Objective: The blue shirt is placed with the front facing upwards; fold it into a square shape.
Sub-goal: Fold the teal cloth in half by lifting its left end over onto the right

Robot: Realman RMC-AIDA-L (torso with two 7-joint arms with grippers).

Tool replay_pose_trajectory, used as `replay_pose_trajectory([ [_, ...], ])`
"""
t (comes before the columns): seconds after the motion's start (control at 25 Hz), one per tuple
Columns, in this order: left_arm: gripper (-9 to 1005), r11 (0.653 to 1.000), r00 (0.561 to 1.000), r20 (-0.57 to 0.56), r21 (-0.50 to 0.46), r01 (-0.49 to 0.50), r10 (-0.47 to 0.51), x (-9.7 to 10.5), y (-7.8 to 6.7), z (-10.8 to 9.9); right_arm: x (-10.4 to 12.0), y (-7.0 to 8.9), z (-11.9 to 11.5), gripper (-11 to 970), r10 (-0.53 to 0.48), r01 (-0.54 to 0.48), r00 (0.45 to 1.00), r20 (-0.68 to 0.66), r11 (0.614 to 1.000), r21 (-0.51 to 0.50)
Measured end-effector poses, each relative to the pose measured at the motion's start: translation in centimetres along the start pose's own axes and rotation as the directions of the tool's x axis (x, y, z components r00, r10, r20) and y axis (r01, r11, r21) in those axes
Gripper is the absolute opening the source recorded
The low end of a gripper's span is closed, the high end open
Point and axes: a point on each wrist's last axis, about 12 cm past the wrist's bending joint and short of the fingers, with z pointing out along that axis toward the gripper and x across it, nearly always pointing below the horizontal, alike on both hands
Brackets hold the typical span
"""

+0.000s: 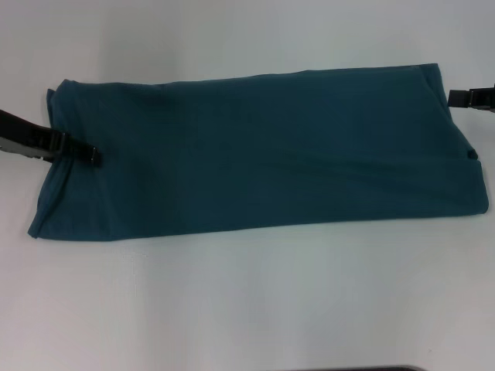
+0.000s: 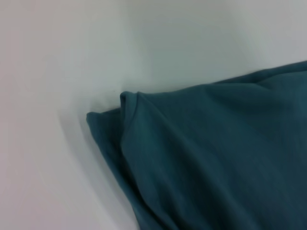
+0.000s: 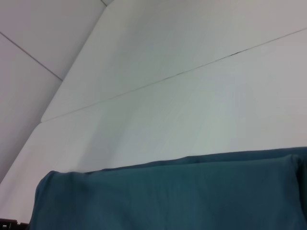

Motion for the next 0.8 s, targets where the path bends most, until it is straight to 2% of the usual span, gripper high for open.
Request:
replay_pose_trajectory([
  [0.52,696,0.999,1.0,-0.001,-0.029,0.023,-0.024,-0.09,0.58,0.22,-0.22,0.11,0.12,10,-0.005,0.005,1.0,0.001,1.0,-0.003],
  [0.8,464,0.999,1.0,0.0,-0.033,0.026,-0.026,-0.08,0.62,0.28,-0.29,0.15,0.13,10,-0.006,0.006,1.0,0.003,1.0,-0.005],
])
